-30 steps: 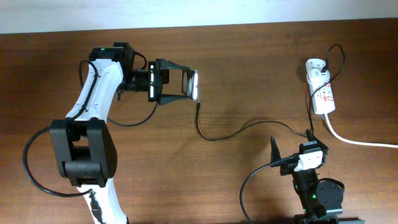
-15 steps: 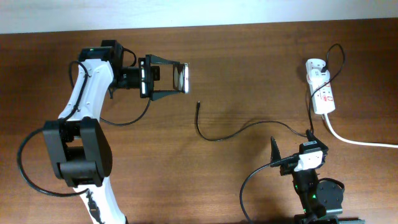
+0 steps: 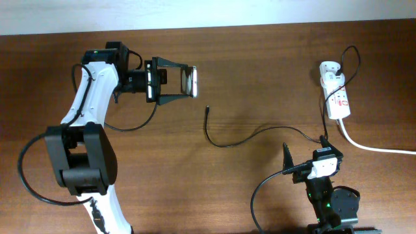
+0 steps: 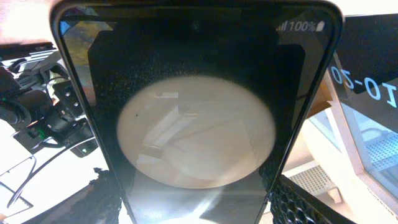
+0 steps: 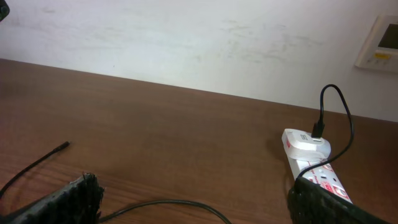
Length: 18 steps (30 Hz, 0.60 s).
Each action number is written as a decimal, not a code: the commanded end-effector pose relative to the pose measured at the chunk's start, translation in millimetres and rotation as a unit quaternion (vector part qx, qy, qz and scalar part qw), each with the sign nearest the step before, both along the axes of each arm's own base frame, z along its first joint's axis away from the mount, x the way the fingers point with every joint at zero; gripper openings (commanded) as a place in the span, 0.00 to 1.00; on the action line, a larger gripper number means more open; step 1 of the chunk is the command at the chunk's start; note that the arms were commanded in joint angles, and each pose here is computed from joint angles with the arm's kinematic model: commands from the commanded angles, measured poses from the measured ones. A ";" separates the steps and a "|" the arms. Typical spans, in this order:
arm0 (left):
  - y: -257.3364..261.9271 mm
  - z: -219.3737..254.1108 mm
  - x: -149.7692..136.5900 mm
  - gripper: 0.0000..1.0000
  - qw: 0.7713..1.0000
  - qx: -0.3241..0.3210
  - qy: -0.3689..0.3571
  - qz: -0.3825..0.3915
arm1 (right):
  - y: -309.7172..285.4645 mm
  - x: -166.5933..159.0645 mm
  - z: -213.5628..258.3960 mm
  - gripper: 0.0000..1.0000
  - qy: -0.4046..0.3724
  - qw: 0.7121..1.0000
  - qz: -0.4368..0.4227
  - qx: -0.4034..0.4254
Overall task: Plug charger to phone and switch on socket
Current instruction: 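Move the right gripper from the power strip toward the cable end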
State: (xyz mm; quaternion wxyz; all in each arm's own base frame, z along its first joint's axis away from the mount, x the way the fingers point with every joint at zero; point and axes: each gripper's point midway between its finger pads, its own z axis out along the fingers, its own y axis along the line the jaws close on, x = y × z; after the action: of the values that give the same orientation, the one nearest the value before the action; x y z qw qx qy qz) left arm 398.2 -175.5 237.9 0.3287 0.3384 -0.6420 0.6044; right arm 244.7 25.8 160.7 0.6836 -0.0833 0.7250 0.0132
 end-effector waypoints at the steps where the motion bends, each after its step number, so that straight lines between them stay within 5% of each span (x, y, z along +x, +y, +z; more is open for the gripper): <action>1: 0.4 26.6 -2.0 0.00 0.999 -0.016 -0.031 0.001 | 1.3 -0.2 -2.8 0.99 0.002 1.000 0.002 0.002; 14: 0.4 26.6 -2.0 0.00 0.999 -0.016 -0.031 0.001 | 1.9 -0.2 -1.7 0.98 0.000 1.000 0.004 0.002; 18: 0.4 26.6 -2.0 0.00 0.999 -0.016 -0.031 0.001 | 10.3 -3.9 35.0 0.99 -0.048 0.997 0.029 0.049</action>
State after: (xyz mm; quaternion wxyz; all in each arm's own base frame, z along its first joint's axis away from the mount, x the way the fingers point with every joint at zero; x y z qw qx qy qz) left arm 398.2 -175.5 237.3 0.3280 0.3387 -0.6432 0.6034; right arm 244.4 31.2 177.2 0.7069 -0.0741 0.7022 0.0422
